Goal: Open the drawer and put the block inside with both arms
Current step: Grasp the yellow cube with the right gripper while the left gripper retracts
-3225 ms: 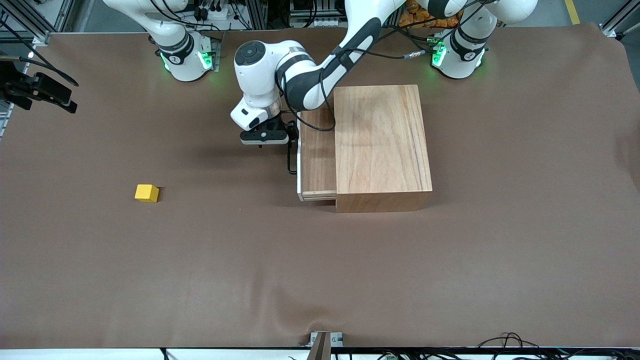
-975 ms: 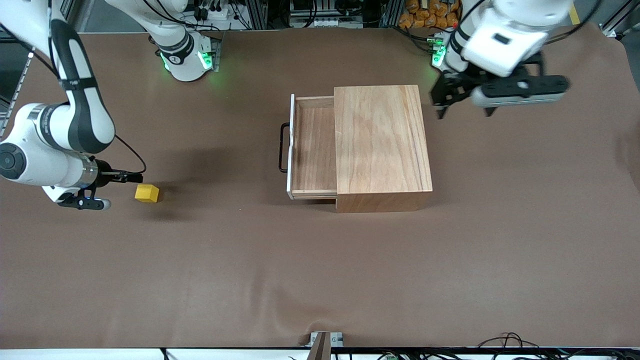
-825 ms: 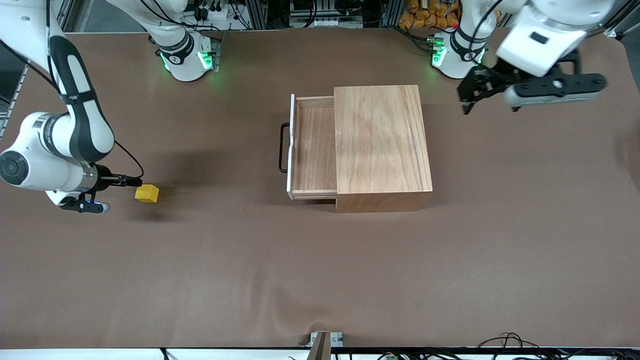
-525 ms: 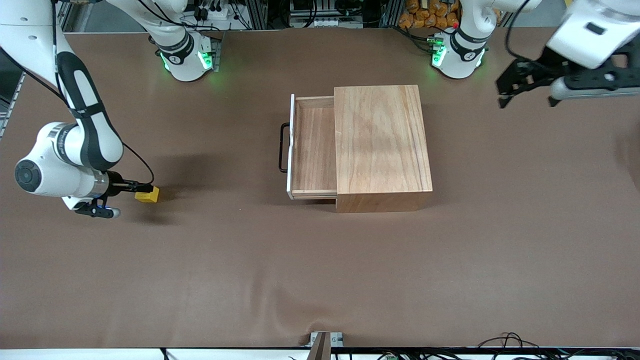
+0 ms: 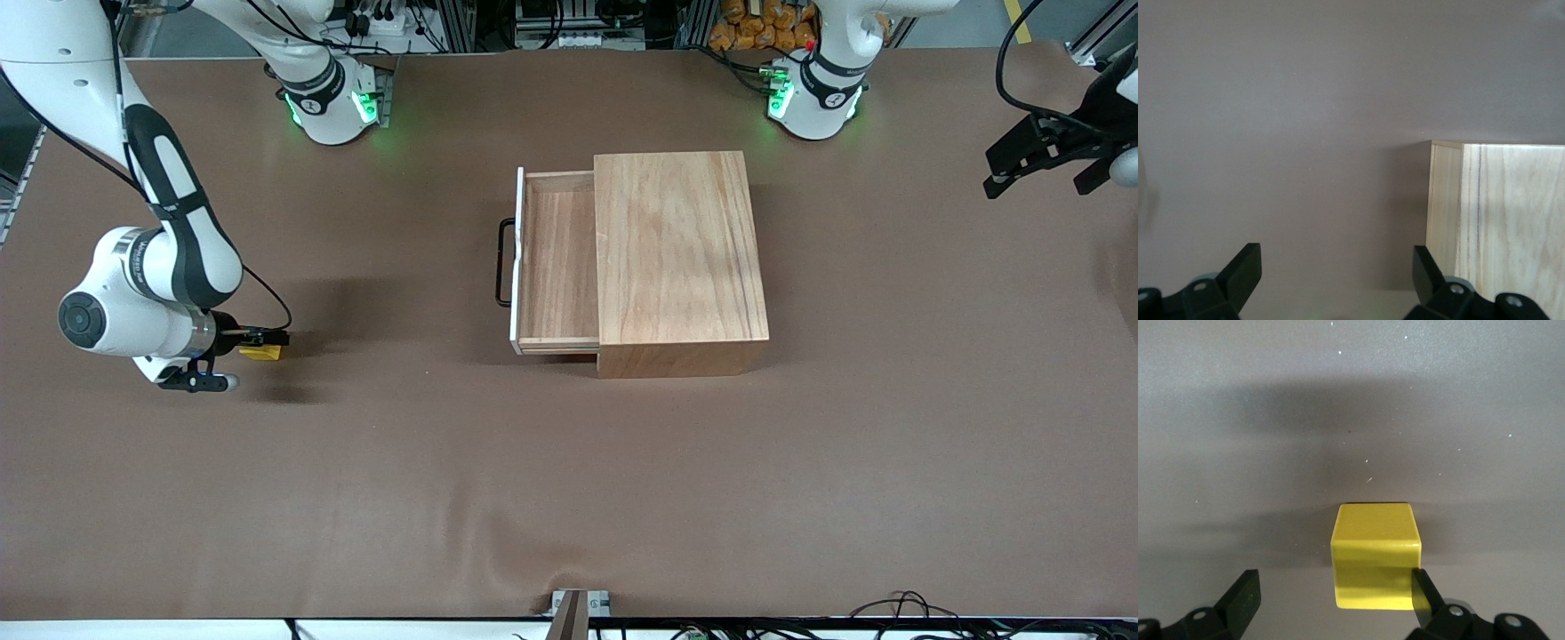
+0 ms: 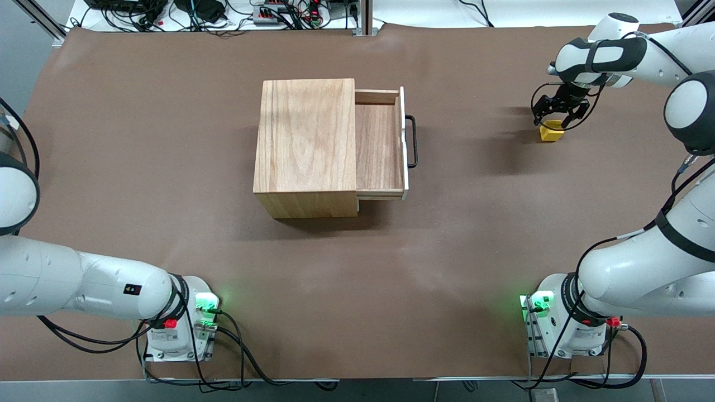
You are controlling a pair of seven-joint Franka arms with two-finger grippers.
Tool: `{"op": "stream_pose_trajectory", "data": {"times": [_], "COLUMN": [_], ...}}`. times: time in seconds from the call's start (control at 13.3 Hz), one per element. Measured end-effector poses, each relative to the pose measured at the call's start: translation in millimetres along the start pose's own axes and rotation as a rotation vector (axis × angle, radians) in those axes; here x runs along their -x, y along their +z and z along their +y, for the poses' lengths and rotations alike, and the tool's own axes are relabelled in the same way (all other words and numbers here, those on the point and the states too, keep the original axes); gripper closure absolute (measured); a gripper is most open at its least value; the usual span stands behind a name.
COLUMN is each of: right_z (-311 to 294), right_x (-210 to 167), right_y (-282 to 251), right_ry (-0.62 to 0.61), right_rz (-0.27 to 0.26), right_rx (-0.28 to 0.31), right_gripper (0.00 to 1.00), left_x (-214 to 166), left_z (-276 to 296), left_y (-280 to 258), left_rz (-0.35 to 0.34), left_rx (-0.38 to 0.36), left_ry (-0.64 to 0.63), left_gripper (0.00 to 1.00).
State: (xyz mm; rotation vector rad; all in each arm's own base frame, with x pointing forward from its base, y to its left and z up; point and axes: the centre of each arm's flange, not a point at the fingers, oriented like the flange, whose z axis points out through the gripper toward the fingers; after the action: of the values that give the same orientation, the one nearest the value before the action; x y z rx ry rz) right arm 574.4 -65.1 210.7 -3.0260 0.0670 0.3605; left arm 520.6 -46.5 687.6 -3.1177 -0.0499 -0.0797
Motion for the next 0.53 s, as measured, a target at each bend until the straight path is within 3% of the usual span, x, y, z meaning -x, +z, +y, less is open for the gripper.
{"op": "stream_pose_trajectory", "data": {"times": [0.53], "right_z": [15.9], "right_x": [0.3], "right_y": [-0.1], "right_ry": [-0.098], "right_rz": [0.0], "right_rx": [0.004], "right_gripper": [0.0], "left_x": [5.4], "left_z": [-23.3], "left_y": [22.4], "left_rz": [-0.055], "left_rx": [-0.007], "left_ry": [-0.042], "left_gripper": [0.0]}}
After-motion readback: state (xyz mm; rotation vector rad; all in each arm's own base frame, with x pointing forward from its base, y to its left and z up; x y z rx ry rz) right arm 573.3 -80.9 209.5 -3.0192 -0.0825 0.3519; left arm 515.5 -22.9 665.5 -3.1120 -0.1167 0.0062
